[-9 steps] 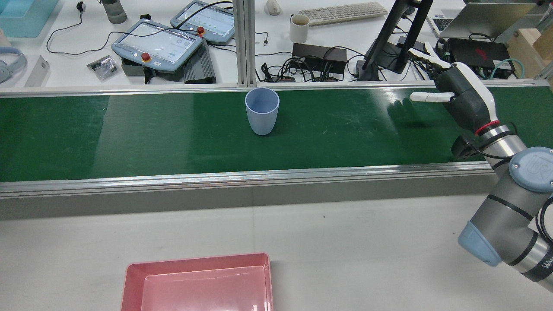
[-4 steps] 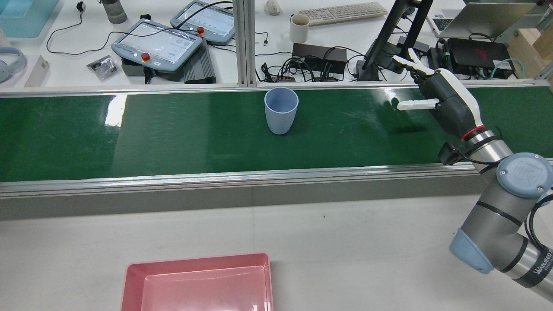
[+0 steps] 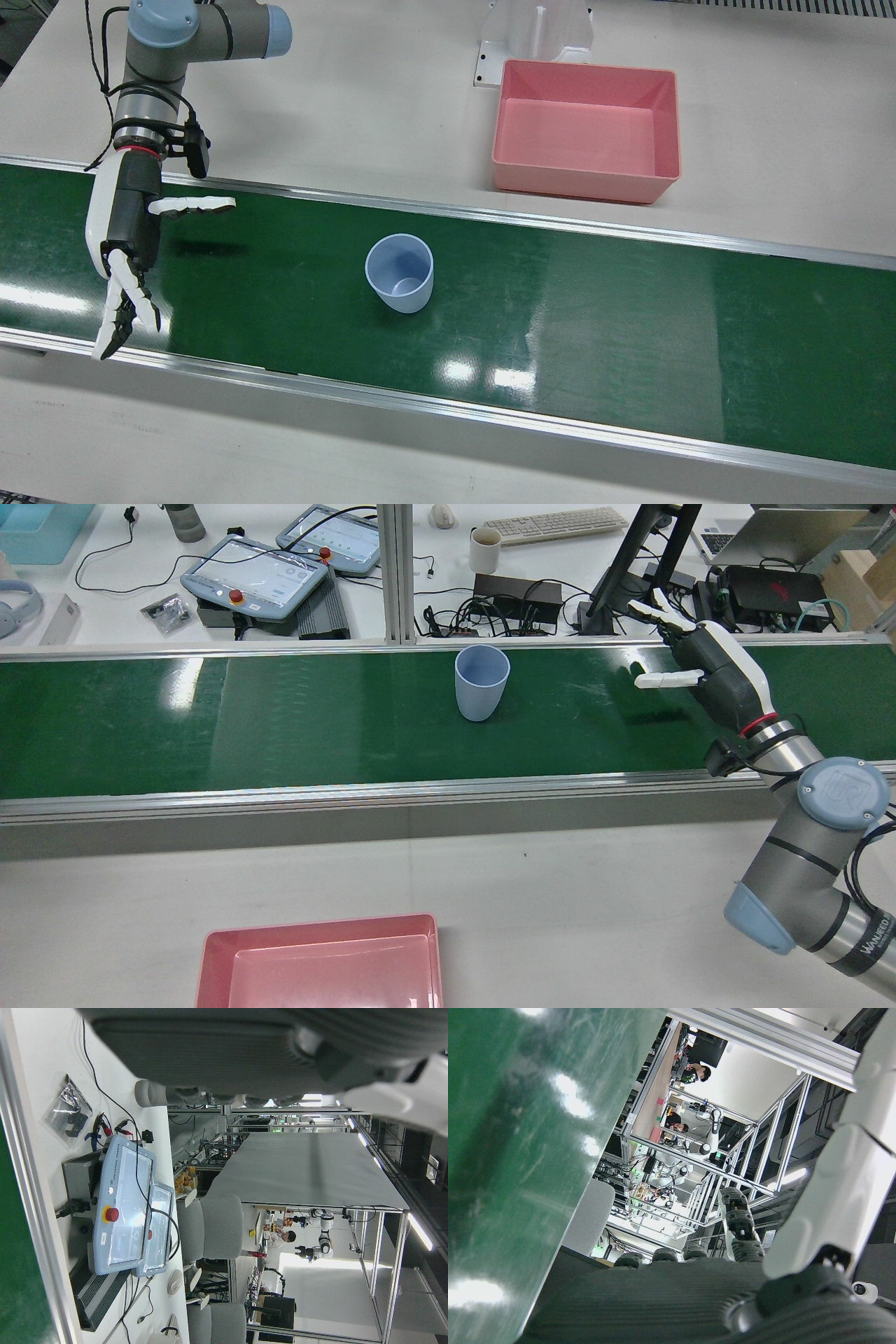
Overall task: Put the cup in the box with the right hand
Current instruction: 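Move the open right hand along the belt toward the approaching blue cup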
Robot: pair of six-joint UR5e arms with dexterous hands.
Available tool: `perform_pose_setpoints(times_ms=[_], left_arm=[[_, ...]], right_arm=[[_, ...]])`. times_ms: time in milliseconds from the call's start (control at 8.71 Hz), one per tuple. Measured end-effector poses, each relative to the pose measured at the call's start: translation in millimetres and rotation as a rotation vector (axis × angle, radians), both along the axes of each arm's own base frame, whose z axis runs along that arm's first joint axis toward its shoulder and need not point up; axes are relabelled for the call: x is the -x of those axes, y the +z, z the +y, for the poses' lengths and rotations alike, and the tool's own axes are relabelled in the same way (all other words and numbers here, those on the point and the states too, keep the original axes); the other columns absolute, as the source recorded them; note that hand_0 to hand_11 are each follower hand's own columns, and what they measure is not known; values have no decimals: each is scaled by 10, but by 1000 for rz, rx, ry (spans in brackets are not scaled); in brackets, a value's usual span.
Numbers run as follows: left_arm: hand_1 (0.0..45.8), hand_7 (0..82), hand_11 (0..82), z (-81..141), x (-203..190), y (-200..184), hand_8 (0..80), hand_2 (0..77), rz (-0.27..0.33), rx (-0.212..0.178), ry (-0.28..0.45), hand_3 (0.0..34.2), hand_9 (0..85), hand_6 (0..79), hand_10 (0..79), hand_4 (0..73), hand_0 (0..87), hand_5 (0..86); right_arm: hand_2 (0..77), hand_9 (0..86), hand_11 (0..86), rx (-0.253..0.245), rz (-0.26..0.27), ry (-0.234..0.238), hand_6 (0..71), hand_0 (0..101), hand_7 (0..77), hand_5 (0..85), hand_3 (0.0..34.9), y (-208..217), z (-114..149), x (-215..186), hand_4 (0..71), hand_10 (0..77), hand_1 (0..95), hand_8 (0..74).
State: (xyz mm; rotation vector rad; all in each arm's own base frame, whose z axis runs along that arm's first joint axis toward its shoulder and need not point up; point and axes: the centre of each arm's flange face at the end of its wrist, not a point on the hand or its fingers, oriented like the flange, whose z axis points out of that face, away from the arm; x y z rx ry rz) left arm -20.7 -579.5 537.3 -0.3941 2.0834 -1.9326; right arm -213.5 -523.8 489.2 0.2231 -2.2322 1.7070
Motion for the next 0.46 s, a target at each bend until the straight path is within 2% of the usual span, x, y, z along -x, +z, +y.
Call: perform_pose_setpoints(times_ms=[459], left_arm=[[5, 0, 0, 0, 2, 0, 0, 5, 0, 0, 0, 0, 0, 0, 0, 0, 0, 0]], right_arm=[[60, 5, 11, -3, -5, -21, 5, 459, 16, 27, 0, -27, 42, 148, 5, 0, 120, 0]])
